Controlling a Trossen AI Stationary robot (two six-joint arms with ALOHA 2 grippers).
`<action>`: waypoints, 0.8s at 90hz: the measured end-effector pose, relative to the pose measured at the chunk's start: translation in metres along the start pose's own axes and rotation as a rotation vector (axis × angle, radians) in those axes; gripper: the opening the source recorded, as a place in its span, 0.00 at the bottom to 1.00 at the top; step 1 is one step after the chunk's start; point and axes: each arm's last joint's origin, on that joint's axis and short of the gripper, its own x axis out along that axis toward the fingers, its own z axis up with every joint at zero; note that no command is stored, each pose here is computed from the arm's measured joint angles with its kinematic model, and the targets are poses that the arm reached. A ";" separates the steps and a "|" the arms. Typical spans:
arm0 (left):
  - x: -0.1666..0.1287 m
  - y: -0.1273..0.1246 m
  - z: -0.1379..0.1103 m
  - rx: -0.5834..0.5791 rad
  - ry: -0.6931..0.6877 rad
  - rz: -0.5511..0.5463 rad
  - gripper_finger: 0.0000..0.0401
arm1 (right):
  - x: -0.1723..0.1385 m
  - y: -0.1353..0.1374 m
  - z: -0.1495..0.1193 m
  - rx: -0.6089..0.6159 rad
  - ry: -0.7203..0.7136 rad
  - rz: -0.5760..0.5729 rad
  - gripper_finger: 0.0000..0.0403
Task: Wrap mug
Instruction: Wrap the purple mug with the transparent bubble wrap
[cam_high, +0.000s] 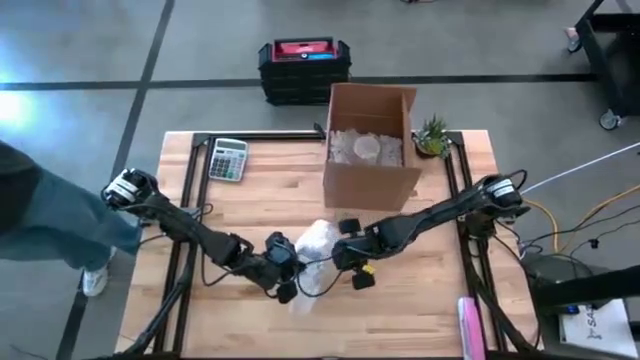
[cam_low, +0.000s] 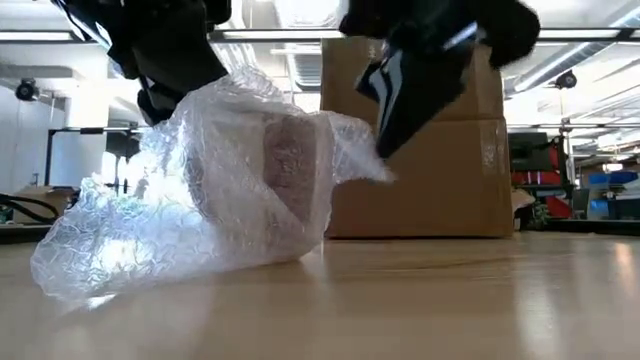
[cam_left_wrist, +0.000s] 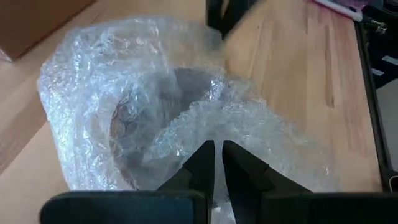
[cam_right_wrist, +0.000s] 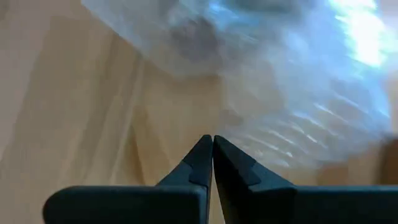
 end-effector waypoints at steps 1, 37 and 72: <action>0.000 0.000 0.000 0.001 0.001 0.000 0.05 | 0.002 0.000 0.001 0.000 -0.014 0.002 0.00; 0.004 0.009 -0.005 0.075 0.058 -0.017 0.05 | 0.044 0.021 0.023 0.134 -0.233 0.050 0.00; -0.001 0.005 -0.004 0.034 0.058 -0.053 0.05 | -0.024 0.027 0.049 -0.112 -0.022 0.036 0.00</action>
